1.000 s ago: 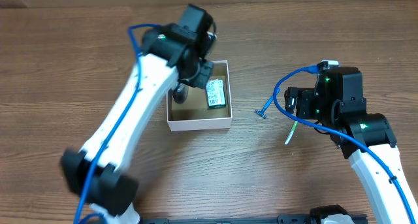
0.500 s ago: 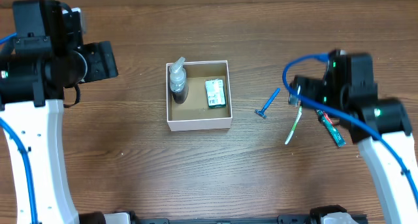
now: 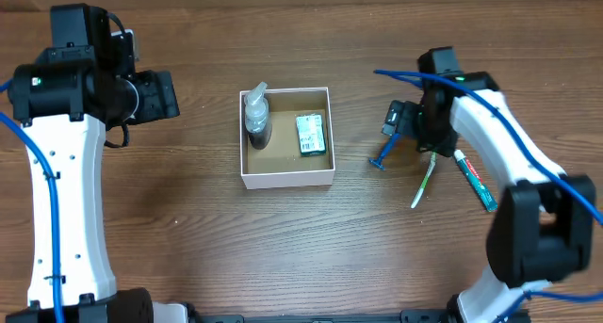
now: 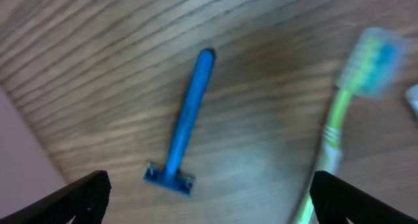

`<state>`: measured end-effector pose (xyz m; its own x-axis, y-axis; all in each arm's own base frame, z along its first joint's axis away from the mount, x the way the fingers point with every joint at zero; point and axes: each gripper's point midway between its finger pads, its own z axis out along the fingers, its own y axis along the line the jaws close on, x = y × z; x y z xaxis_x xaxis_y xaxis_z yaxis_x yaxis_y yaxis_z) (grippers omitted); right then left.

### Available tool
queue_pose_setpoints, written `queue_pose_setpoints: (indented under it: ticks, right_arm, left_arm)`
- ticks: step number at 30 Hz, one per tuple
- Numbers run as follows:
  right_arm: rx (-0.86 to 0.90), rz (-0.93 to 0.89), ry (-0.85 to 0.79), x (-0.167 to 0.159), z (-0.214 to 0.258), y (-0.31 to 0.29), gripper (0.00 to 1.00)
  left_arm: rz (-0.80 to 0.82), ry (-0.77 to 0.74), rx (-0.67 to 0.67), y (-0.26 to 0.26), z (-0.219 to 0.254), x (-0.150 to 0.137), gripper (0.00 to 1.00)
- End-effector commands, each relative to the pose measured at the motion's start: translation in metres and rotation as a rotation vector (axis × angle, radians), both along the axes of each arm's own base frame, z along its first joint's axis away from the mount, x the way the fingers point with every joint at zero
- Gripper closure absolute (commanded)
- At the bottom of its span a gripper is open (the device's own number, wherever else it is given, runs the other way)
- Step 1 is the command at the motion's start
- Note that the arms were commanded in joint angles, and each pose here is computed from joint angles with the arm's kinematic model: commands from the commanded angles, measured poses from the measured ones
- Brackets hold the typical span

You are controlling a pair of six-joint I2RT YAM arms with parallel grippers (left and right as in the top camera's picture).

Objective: Pack container
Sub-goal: 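Reach the right gripper to the blue razor and grasp it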

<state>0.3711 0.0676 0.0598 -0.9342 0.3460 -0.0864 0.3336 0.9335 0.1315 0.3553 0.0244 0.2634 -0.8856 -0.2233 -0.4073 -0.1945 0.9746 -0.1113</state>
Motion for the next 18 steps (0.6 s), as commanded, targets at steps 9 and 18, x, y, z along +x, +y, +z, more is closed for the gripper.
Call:
queue_pose_setpoints:
  ticks: [9,18]
  right_arm:
    - [-0.016,-0.042,0.056,0.004,-0.040,0.021,0.04]
    - [-0.036,-0.067,0.097,-0.003,-0.053,0.018,0.27]
  left_arm:
    - [-0.006,0.011,-0.022,-0.005,-0.006,0.002,0.15]
    - [-0.006,0.009,-0.022,-0.005,-0.005,0.003,0.14]
